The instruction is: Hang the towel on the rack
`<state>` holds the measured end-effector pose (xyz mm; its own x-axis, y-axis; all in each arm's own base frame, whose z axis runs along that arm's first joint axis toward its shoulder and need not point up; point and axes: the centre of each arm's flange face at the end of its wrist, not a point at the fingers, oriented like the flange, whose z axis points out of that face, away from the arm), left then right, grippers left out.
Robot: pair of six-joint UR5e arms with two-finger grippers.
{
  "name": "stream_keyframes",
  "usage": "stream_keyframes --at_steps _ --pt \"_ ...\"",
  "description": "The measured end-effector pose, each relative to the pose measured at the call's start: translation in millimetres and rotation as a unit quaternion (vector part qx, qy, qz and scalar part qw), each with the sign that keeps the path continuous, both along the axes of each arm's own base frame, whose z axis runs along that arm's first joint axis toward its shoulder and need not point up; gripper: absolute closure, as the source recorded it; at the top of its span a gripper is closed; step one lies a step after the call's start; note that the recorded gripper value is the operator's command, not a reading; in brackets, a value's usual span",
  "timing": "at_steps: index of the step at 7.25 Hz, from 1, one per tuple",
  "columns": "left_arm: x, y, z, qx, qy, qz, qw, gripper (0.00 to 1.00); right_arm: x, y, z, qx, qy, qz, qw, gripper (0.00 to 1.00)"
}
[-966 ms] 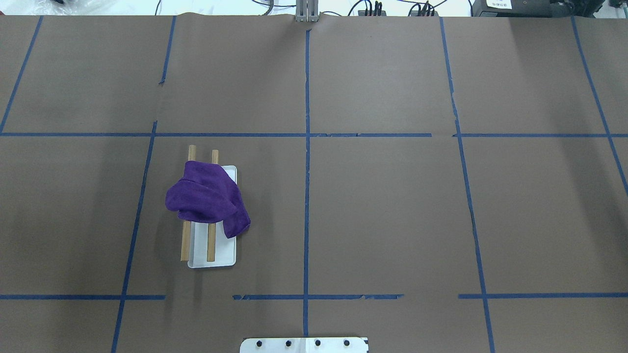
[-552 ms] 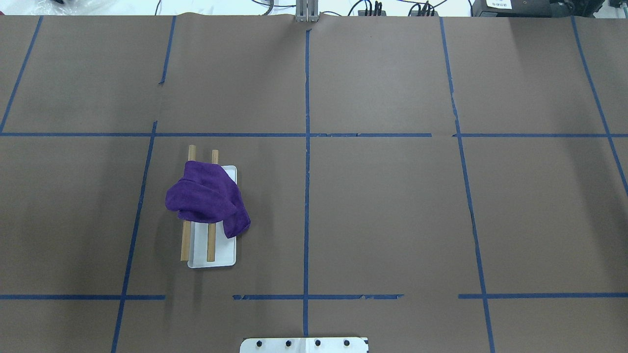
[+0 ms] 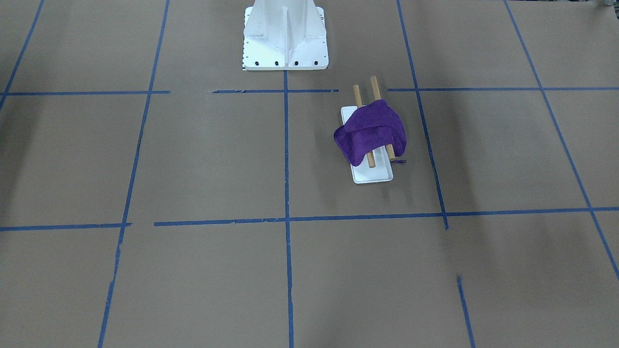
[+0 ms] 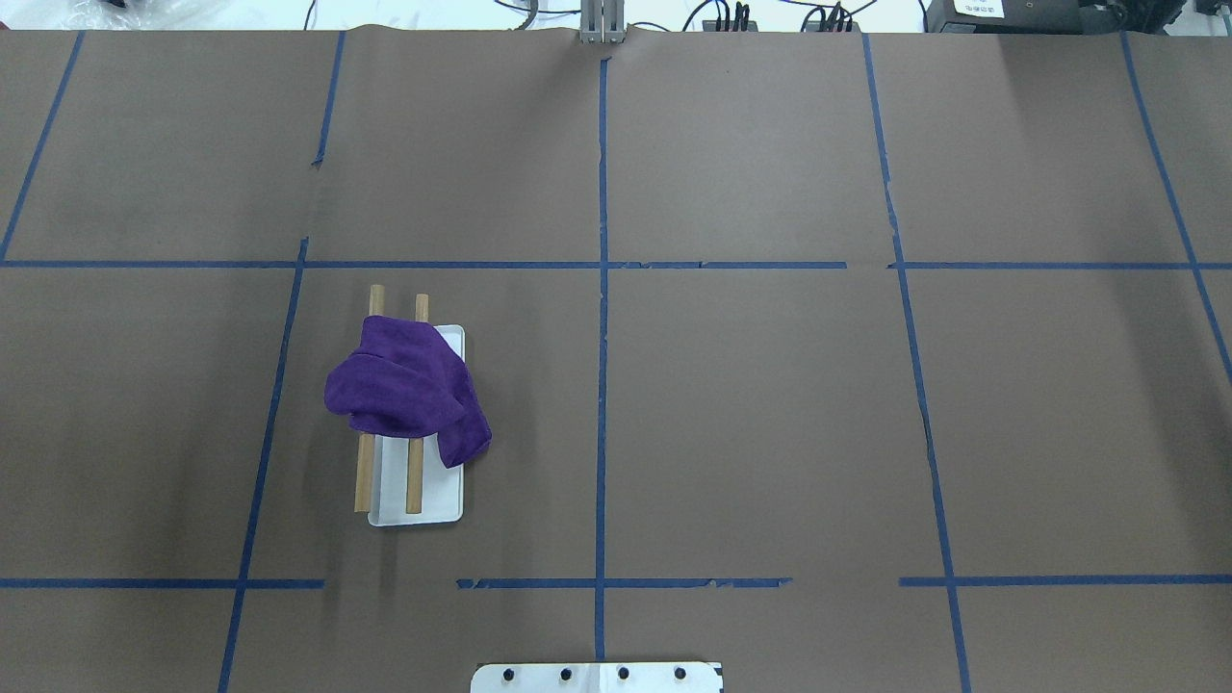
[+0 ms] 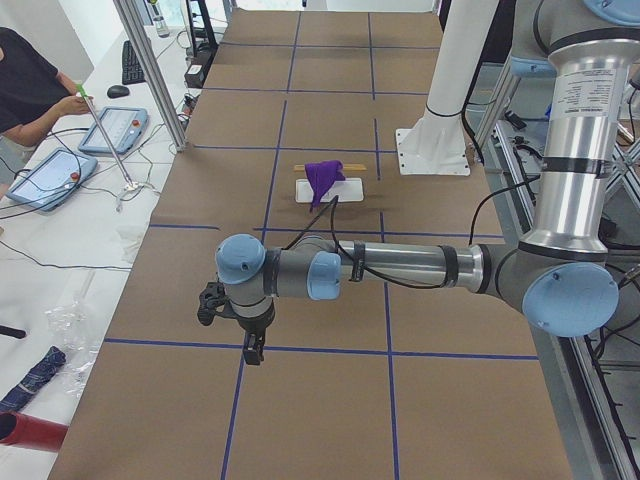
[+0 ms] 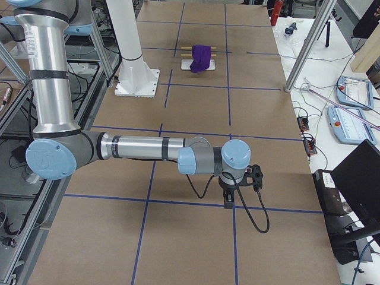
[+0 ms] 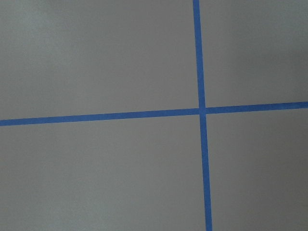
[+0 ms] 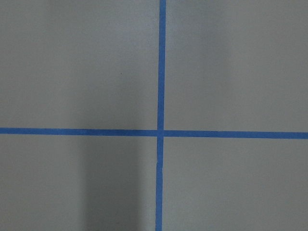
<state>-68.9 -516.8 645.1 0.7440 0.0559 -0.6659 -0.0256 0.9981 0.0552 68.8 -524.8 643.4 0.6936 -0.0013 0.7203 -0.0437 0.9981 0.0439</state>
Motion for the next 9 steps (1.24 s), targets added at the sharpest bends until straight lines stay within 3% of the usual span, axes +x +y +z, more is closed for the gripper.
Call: stream_keyframes --at_steps 9 --pt "0.0 -2.2 -2.6 0.003 0.000 0.000 1.0000 0.00 -0.4 -0.1 -0.6 0.001 -0.003 0.000 1.0000 0.00"
